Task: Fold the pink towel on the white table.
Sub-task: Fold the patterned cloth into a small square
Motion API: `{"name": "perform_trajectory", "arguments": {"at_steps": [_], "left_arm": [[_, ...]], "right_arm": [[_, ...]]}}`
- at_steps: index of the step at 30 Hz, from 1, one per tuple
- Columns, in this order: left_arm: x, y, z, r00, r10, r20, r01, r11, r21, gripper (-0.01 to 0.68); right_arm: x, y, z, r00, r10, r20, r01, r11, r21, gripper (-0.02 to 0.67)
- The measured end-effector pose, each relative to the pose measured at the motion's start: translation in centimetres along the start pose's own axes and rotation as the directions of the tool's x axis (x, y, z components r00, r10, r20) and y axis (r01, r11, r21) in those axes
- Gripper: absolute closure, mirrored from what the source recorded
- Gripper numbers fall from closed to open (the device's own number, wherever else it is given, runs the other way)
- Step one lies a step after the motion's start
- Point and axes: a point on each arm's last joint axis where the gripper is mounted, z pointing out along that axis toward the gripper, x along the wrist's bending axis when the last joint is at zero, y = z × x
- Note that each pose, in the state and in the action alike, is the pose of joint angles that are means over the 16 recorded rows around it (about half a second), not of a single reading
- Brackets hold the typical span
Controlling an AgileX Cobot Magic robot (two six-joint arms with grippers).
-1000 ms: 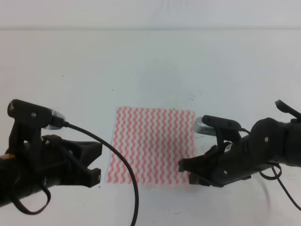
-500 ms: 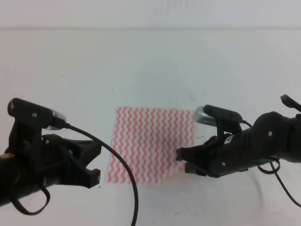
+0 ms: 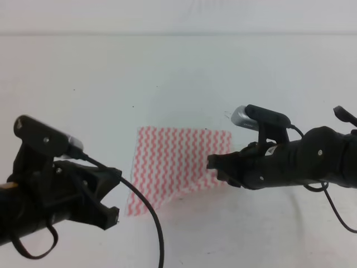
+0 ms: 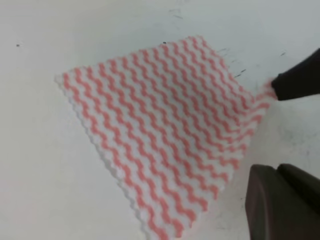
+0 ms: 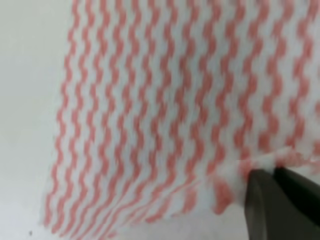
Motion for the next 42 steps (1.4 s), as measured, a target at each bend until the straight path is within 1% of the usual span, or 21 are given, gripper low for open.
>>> {"name": "perform_trajectory", "arguments": {"at_steps": [4, 6, 10, 14, 18, 21, 26, 32, 37, 42], "left_arm": [[-0.1, 0.0, 0.0, 0.997, 0.075, 0.011, -0.075, 0.997, 0.005, 0.666], [-0.1, -0.1, 0.0, 0.993, 0.114, 0.016, -0.114, 0.993, 0.007, 0.638], [-0.2, -0.1, 0.0, 0.980, 0.196, 0.028, -0.197, 0.980, 0.010, 0.559], [-0.3, -0.3, 0.3, 0.956, 0.290, 0.049, -0.291, 0.956, 0.019, 0.470], [-0.2, -0.7, 0.9, 0.936, 0.344, 0.071, -0.348, 0.937, 0.043, 0.384], [-0.1, -1.1, 1.6, 0.921, 0.379, 0.091, -0.386, 0.920, 0.069, 0.340], [0.2, -2.0, 3.1, 0.884, 0.446, 0.139, -0.462, 0.879, 0.121, 0.322], [0.8, -3.3, 4.9, 0.844, 0.504, 0.183, -0.533, 0.827, 0.182, 0.322], [1.4, -4.2, 6.1, 0.808, 0.553, 0.202, -0.588, 0.778, 0.220, 0.323], [1.9, -4.8, 6.9, 0.784, 0.585, 0.206, -0.620, 0.744, 0.248, 0.324]], "right_arm": [[-0.1, 0.2, 0.2, 1.000, -0.002, 0.005, 0.002, 1.000, -0.021, 0.665], [-0.2, 0.2, 0.4, 1.000, -0.002, 0.008, 0.002, 1.000, -0.027, 0.665], [-0.3, 0.3, 0.6, 1.000, -0.005, 0.013, 0.006, 0.999, -0.038, 0.665], [-0.2, 0.5, 0.6, 1.000, -0.011, 0.012, 0.012, 0.999, -0.053, 0.665], [-0.1, 0.7, 0.6, 1.000, -0.015, 0.011, 0.016, 0.998, -0.063, 0.665], [-0.1, 0.8, 0.6, 1.000, -0.017, 0.009, 0.018, 0.998, -0.068, 0.665], [0.1, 0.9, 0.5, 1.000, -0.020, 0.004, 0.020, 0.997, -0.074, 0.665], [0.1, 1.0, 0.5, 1.000, -0.022, 0.004, 0.022, 0.997, -0.077, 0.665], [0.1, 1.0, 0.5, 1.000, -0.028, 0.004, 0.028, 0.997, -0.077, 0.665], [0.1, 1.0, 0.5, 0.999, -0.034, 0.005, 0.035, 0.996, -0.078, 0.665]]}}
